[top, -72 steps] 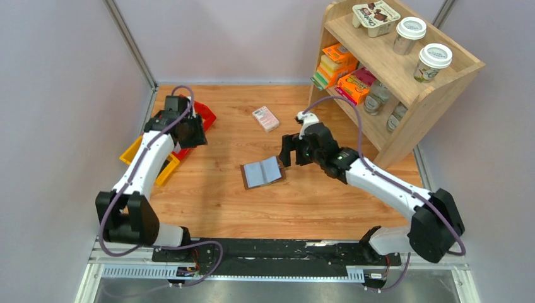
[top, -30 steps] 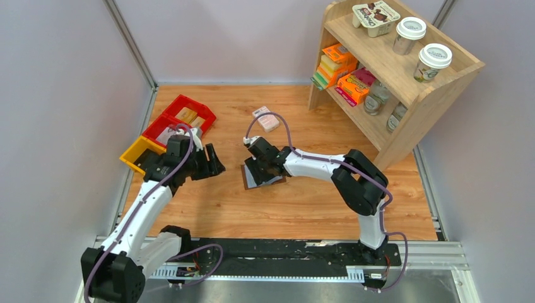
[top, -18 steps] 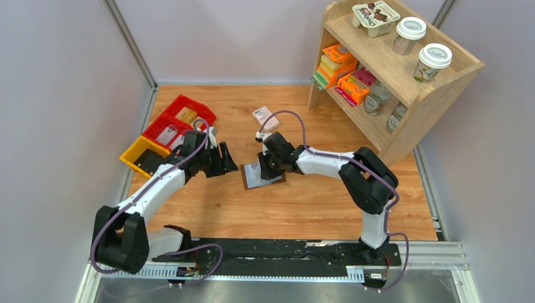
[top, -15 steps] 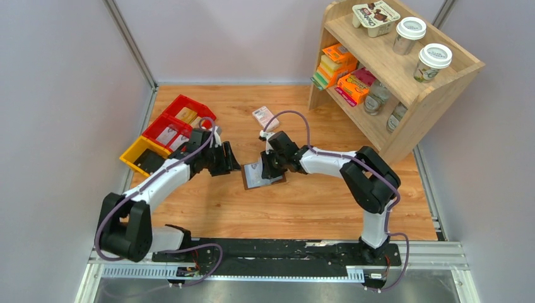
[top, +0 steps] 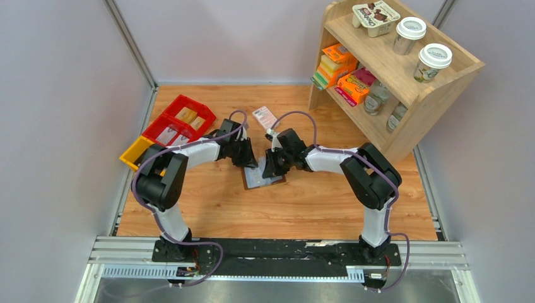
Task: Take the credit cards out of the card holder
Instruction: Remove the credit card from the card holder.
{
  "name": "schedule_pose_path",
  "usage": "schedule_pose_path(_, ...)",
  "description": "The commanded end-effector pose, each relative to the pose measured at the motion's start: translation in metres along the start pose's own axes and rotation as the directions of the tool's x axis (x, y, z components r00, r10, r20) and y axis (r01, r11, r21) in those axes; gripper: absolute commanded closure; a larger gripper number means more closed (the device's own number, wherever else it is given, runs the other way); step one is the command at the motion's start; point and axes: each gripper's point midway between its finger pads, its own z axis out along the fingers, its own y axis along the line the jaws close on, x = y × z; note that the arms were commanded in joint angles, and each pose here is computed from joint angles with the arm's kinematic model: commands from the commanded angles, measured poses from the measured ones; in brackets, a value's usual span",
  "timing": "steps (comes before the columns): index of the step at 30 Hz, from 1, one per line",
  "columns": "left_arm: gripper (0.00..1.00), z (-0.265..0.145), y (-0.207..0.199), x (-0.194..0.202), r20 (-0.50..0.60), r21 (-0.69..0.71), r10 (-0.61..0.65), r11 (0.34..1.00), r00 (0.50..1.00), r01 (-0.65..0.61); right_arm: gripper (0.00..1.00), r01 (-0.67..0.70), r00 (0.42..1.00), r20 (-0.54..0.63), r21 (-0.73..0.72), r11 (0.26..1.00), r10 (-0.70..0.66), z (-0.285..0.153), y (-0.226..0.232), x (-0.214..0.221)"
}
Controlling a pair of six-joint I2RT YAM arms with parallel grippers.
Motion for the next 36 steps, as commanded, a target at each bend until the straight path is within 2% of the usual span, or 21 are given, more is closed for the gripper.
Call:
schedule_pose_path(1,0.75,0.012,-0.004,-0.011,0.018,0.011,0.003,1.0,1.0,-0.003,0.86,-0.029,0.997,-0.078,0.001,1.0,0.028,0.007,-0.007,0.027)
schedule_pose_path(7,0.75,0.016,-0.02,-0.011,0.003,0.061,0.018,0.998,1.0,-0.019,0.8,-0.021,0.999,-0.036,-0.001,1.0,0.021,-0.001,0.0,0.016)
schedule_pose_path(11,0.75,0.016,-0.038,-0.004,-0.015,0.1,0.046,0.994,0.999,-0.044,0.67,-0.005,1.0,0.024,0.03,1.0,0.004,-0.013,0.004,-0.002)
schedule_pose_path(17,0.75,0.02,-0.056,0.005,-0.04,0.138,0.067,0.989,0.997,-0.061,0.38,0.011,0.985,0.166,0.156,0.988,-0.037,-0.047,0.002,-0.037)
schedule_pose_path(23,0.75,0.029,-0.069,0.007,-0.052,0.151,0.092,0.985,0.994,-0.084,0.2,-0.006,0.963,0.26,0.279,0.96,-0.07,-0.077,-0.008,-0.05)
schedule_pose_path(26,0.75,0.036,-0.074,0.007,-0.063,0.15,0.101,0.985,0.993,-0.091,0.21,-0.006,0.951,0.298,0.279,0.96,-0.081,-0.088,-0.006,-0.052)
schedule_pose_path(29,0.75,0.041,-0.076,0.004,-0.067,0.147,0.105,0.985,0.992,-0.094,0.3,0.021,0.946,0.312,0.215,0.976,-0.089,-0.088,0.005,-0.05)
schedule_pose_path(31,0.75,0.046,-0.075,0.004,-0.073,0.137,0.101,0.986,0.992,-0.091,0.4,0.039,0.949,0.301,0.168,0.985,-0.089,-0.083,0.011,-0.046)
schedule_pose_path(33,0.75,0.046,-0.074,0.002,-0.073,0.128,0.103,0.987,0.992,-0.094,0.54,0.045,0.954,0.287,0.13,0.991,-0.081,-0.076,0.014,-0.041)
schedule_pose_path(36,0.75,0.039,-0.074,-0.005,-0.036,0.11,0.119,0.987,0.992,-0.114,0.7,0.048,0.958,0.28,0.073,0.996,-0.067,-0.067,0.016,-0.036)
